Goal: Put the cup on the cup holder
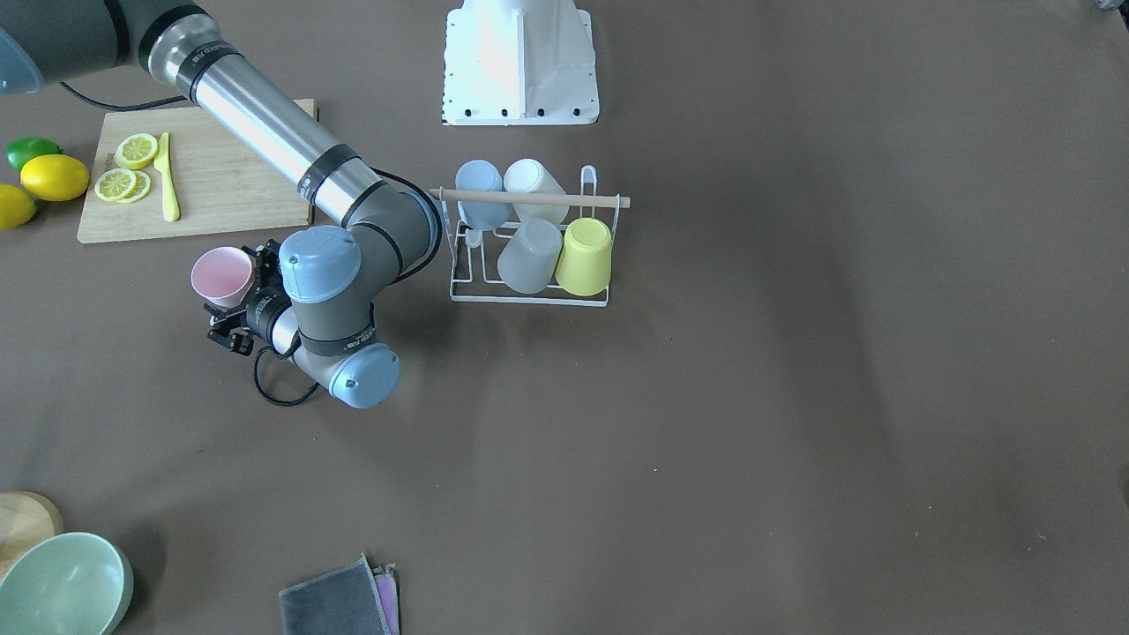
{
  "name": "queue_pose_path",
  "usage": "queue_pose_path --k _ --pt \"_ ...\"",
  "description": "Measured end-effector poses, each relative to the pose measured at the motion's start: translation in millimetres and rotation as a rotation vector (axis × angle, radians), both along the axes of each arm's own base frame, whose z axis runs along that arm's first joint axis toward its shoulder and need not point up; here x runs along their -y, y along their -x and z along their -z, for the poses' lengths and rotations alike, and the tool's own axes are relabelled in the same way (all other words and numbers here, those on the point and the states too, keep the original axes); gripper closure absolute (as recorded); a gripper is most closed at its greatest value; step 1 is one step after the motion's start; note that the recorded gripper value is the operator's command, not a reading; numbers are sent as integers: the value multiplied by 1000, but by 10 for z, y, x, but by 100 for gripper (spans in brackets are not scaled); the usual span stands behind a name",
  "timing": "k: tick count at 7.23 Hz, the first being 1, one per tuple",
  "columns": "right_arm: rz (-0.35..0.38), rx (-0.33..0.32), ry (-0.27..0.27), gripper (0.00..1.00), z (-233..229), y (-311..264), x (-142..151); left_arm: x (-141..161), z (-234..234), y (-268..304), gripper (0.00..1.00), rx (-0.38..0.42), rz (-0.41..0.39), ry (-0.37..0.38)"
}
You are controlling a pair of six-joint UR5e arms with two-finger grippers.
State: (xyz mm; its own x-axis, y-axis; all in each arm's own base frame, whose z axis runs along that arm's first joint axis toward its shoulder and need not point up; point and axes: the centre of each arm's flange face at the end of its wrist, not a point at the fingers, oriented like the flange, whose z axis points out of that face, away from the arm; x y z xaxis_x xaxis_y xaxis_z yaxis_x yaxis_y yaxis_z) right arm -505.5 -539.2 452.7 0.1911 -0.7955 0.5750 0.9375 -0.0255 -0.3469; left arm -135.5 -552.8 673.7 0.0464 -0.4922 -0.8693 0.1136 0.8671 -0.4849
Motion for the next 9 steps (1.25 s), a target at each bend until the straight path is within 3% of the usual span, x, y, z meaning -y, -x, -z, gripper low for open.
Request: queue_pose_path --k 1,2,4,5,7,8,9 --pt "-3 -8 4 0 19 -15 4 -31 -75 187 98 -4 42 -10" --pt "-7 -13 5 9 35 -29 11 -56 -131 330 98 -4 73 -22" --pt "-10 -19 5 36 47 -39 14 -63 -168 449 98 -1 97 -39" --pt "-9 -21 4 43 49 -43 16 -39 -149 461 98 -1 99 -31" --pt "-5 -24 -3 60 51 -68 38 50 -67 474 98 4 106 64" --pt "-5 -26 -8 60 53 -103 68 83 -58 477 98 65 84 95" --pt "-9 -27 -13 60 58 -156 111 93 -131 496 98 183 57 102"
